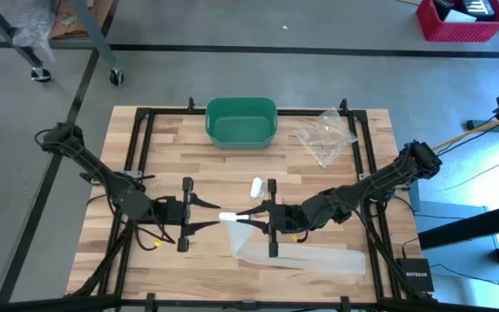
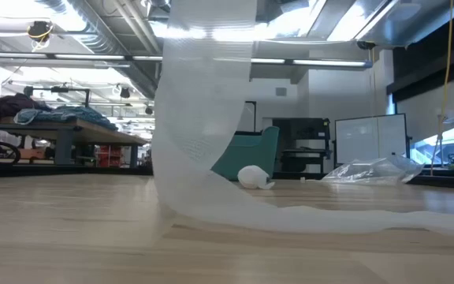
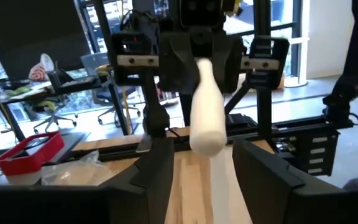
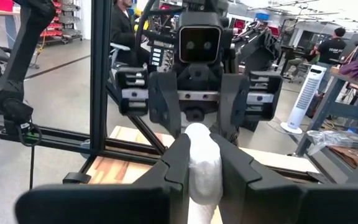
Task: Roll bandage
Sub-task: Roll the bottom white bandage
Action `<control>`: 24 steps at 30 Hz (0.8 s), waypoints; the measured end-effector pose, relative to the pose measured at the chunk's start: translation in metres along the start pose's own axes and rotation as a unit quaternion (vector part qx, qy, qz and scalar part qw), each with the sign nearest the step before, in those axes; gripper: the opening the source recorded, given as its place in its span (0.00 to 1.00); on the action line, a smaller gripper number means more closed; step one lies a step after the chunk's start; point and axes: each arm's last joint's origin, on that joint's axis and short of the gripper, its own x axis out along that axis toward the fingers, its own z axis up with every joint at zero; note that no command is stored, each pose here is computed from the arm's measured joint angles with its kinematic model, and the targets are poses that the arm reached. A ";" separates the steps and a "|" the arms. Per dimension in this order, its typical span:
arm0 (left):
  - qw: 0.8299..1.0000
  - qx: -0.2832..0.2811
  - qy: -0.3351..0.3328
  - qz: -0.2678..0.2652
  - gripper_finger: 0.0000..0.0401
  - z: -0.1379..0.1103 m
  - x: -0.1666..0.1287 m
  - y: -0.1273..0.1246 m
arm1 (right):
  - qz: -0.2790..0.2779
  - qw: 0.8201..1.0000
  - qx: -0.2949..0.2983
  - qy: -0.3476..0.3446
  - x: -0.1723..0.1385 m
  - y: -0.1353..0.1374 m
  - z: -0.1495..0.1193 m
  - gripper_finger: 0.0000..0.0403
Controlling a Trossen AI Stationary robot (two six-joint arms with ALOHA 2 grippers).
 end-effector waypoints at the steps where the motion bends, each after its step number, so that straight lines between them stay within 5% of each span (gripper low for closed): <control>1: 1.000 0.000 0.000 -0.002 0.39 0.000 0.000 0.000 | 0.000 1.000 0.000 0.000 0.000 0.000 0.000 0.13; 24: 0.998 -0.041 -0.036 -0.025 0.40 0.005 0.007 0.006 | -0.007 0.997 -0.024 -0.070 0.016 -0.001 -0.002 0.13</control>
